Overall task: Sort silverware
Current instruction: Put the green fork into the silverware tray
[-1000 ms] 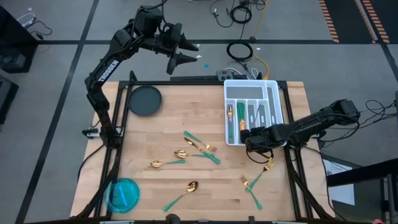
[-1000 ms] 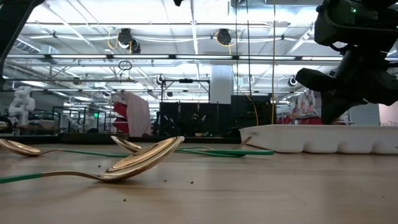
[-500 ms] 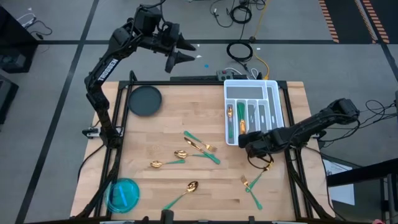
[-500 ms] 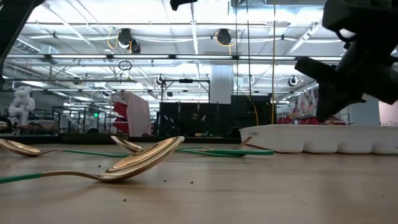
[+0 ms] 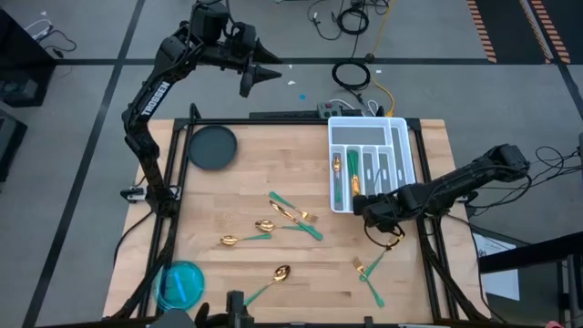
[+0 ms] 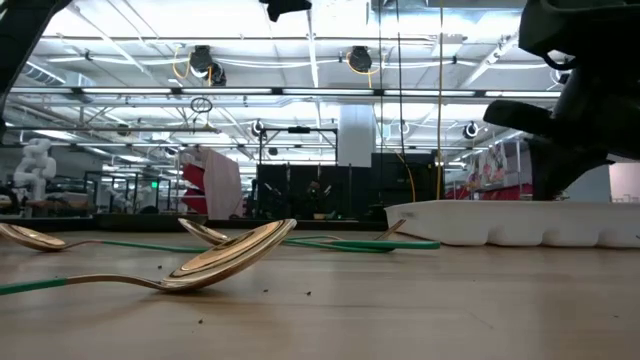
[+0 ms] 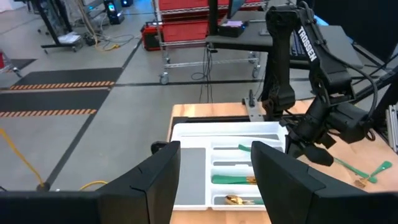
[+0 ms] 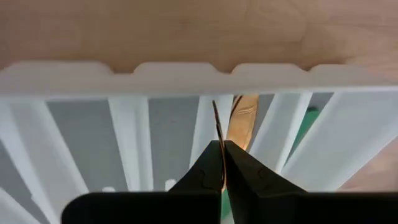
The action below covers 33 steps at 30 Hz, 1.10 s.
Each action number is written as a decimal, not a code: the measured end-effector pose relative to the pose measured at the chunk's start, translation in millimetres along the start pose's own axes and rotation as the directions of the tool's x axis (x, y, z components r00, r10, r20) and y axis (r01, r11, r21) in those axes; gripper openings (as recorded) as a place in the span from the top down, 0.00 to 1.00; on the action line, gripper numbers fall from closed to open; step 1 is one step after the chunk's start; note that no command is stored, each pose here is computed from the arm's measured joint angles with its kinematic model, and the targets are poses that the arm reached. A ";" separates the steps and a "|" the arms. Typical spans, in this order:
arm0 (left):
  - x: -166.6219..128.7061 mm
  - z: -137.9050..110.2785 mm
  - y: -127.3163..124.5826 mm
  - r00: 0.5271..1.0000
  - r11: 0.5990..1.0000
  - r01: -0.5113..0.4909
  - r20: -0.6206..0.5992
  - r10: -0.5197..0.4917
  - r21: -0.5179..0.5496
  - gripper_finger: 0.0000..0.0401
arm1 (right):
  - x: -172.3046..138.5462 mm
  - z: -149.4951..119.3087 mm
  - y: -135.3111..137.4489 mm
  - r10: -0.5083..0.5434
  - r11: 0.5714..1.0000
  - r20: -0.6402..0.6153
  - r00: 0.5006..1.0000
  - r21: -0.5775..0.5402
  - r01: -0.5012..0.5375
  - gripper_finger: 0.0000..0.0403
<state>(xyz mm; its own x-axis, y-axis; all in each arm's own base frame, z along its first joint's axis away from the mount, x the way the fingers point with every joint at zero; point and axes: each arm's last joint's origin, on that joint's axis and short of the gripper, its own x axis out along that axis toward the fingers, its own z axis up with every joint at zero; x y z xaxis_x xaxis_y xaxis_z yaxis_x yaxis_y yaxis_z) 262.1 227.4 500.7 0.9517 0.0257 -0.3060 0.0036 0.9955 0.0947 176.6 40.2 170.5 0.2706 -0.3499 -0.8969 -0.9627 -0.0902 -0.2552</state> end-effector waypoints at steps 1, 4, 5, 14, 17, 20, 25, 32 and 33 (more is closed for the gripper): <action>-0.6 -0.3 0.7 1.000 1.000 -0.003 0.000 0.003 -0.001 0.49 | -0.9 -2.3 0.4 -0.002 1.000 -0.001 1.000 -0.009 0.002 1.00; -1.1 -0.5 1.4 1.000 1.000 -0.006 -0.001 0.006 -0.002 0.49 | -2.7 -11.3 3.8 0.018 0.998 -0.017 1.000 -0.056 -0.019 1.00; -1.1 -0.5 1.4 1.000 1.000 -0.006 -0.001 0.006 -0.001 0.49 | -3.1 -14.0 5.0 0.026 0.997 -0.021 0.999 -0.075 -0.028 1.00; -0.7 -2.1 0.5 1.000 1.000 -0.001 -0.015 0.001 -0.014 0.49 | 0.9 -28.9 1.6 0.015 0.989 -0.042 0.999 -0.147 -0.021 1.00; -0.8 -2.8 0.2 1.000 1.000 0.000 -0.022 -0.001 -0.019 0.49 | 2.7 -30.6 1.6 0.028 0.989 -0.036 0.999 -0.146 -0.032 1.00; -0.7 -3.5 -0.1 1.000 1.000 0.003 -0.027 -0.003 -0.024 0.49 | 3.9 -30.6 2.4 0.038 0.989 0.020 0.999 -0.143 -0.034 1.00; -0.7 -3.5 0.0 1.000 1.000 0.003 -0.027 -0.003 -0.002 0.49 | 14.5 -28.5 14.4 0.088 0.983 0.026 0.996 -0.167 -0.083 1.00; 0.8 -4.4 2.3 0.999 1.000 -0.029 -0.039 0.030 0.011 0.49 | 24.6 -26.7 24.1 0.106 0.969 -0.009 0.994 -0.223 -0.105 1.00; 1.5 -5.2 3.3 0.998 0.999 -0.034 -0.043 0.034 0.009 0.49 | 24.9 -26.9 23.1 0.094 0.969 -0.019 0.995 -0.229 -0.096 1.00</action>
<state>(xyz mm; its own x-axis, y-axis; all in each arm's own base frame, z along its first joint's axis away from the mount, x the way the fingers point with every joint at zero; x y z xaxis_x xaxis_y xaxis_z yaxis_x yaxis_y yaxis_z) 261.9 231.2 495.6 0.9372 0.0637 -0.3428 -0.0258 0.9931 0.1141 160.9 4.3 152.0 0.1782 -0.3749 -0.9098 -0.9605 -0.2673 -0.0780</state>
